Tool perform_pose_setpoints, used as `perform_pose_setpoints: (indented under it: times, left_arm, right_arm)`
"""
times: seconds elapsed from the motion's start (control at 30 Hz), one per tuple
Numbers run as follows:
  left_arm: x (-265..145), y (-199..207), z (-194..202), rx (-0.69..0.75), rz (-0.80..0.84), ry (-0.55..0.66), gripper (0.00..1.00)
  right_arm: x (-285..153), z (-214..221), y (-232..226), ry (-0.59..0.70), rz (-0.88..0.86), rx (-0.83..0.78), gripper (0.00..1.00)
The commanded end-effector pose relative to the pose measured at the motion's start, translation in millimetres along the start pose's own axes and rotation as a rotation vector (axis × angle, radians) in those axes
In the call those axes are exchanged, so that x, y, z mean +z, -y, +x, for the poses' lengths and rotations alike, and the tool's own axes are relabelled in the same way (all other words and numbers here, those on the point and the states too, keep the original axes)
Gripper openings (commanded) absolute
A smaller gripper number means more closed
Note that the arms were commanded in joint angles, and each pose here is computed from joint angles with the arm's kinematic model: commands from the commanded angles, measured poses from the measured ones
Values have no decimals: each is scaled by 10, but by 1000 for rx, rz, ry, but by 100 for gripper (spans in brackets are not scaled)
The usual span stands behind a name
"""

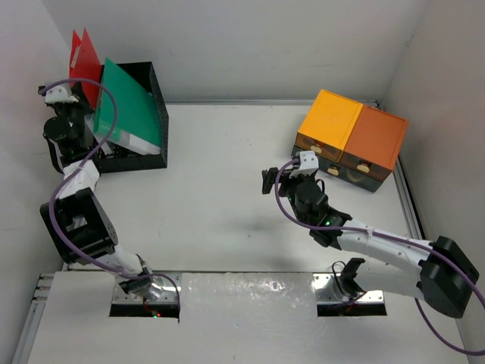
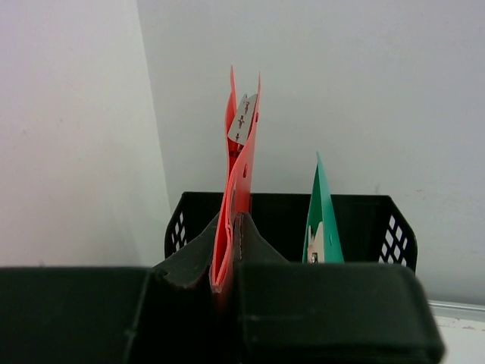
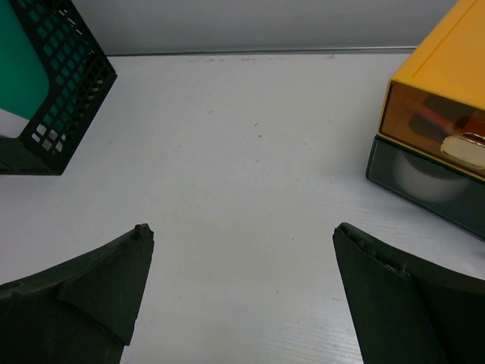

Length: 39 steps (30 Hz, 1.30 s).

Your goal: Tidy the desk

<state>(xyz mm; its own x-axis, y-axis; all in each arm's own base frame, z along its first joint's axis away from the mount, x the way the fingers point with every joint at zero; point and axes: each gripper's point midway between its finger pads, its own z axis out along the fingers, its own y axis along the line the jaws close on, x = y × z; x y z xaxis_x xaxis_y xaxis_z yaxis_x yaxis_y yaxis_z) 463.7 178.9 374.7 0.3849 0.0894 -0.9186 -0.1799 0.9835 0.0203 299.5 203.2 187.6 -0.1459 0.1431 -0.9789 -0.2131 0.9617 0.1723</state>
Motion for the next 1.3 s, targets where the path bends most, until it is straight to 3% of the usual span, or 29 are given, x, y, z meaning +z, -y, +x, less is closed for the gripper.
perform_pose_setpoints:
  times: [0.0, 0.33, 0.4, 0.43, 0.53, 0.67, 0.77, 1.03, 1.13, 1.23, 1.27]
  left_arm:
    - [13, 18, -301, 43, 23, 125, 0]
    - [-87, -88, 197, 3, 26, 16, 0]
    - [-114, -110, 241, 4, 15, 6, 24]
    - [-135, -112, 276, 1, 14, -1, 44]
    - [-174, -118, 171, 1, 11, 11, 62]
    - [-135, -188, -134, -5, -28, 31, 67]
    - [-54, -241, -285, -43, -54, -35, 68]
    - [79, -276, -1008, -103, -81, -73, 69]
    - [23, -40, -1093, -102, 51, -165, 69]
    - [-230, 420, -991, -129, 290, -299, 69]
    - [-384, 495, -820, -173, 316, -394, 69]
  right_arm:
    - [-10, -123, -15, 41, 0, 19, 99]
    - [-23, -114, -29, 38, -12, 16, 99]
    - [-20, -119, -22, 40, -10, 17, 99]
    - [-20, -122, -23, 41, -10, 18, 99]
    - [-15, -135, -51, 42, -20, 19, 99]
    - [-10, -143, -76, 40, -29, 22, 99]
    - [-11, -153, -87, 41, -34, 25, 99]
    - [-66, -78, -41, 36, -40, 20, 99]
    - [-108, -61, -1, 42, -40, 19, 99]
    - [-145, 27, 41, 37, -45, 17, 99]
    - [-153, 40, 47, 40, -48, 21, 99]
